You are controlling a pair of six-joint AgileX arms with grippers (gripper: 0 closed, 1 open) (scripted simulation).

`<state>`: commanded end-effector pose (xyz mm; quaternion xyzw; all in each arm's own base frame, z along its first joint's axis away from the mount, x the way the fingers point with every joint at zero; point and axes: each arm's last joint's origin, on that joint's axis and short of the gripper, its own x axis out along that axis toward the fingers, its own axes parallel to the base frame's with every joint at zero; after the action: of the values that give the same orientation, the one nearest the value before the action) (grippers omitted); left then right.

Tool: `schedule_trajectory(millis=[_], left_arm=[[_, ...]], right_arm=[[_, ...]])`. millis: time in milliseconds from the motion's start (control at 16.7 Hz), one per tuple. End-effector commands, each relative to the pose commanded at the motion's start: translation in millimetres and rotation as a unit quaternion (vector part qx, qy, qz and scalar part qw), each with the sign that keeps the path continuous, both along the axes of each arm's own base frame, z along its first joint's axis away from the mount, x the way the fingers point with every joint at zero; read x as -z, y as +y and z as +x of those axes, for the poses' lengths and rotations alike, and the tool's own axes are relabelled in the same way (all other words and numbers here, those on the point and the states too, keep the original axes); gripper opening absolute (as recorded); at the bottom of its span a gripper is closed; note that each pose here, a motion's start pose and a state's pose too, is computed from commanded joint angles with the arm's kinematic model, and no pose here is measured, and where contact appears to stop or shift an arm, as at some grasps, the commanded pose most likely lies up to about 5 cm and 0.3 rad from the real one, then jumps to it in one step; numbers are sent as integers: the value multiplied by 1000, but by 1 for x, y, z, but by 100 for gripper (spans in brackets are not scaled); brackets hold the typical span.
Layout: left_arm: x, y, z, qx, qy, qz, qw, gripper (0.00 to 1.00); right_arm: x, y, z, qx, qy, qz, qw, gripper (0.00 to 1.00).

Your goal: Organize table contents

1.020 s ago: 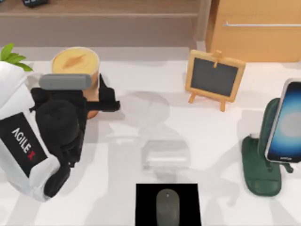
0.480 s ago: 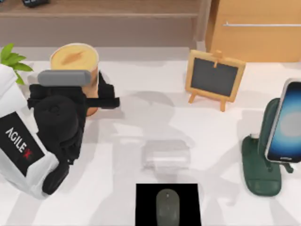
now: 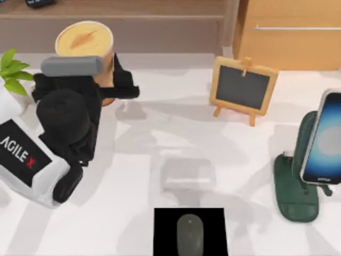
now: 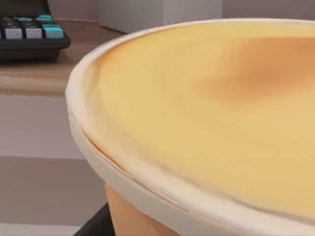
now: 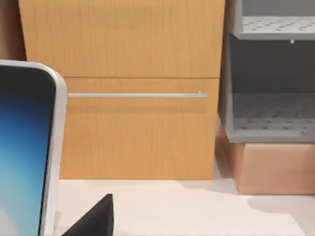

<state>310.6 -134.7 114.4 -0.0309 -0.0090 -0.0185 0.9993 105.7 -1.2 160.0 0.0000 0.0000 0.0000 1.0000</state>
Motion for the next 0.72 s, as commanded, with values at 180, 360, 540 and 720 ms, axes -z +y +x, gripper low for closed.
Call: schedule_trajectory(millis=[180,360,540,720], left_arm=[[-33,-9,21,6,-42,-20,999,0],[-69,-17,43,13,-70,-31,997,0],[-99,-21,65,15,-77,-31,996,0],[-119,-21,88,13,-59,-21,998,0]], right_arm=[[0,0,0,0,0,0,1000,100],[0,0,0,0,0,0,1000,100],[0,0,0,0,0,0,1000,100],[0,0,0,0,0,0,1000,100]])
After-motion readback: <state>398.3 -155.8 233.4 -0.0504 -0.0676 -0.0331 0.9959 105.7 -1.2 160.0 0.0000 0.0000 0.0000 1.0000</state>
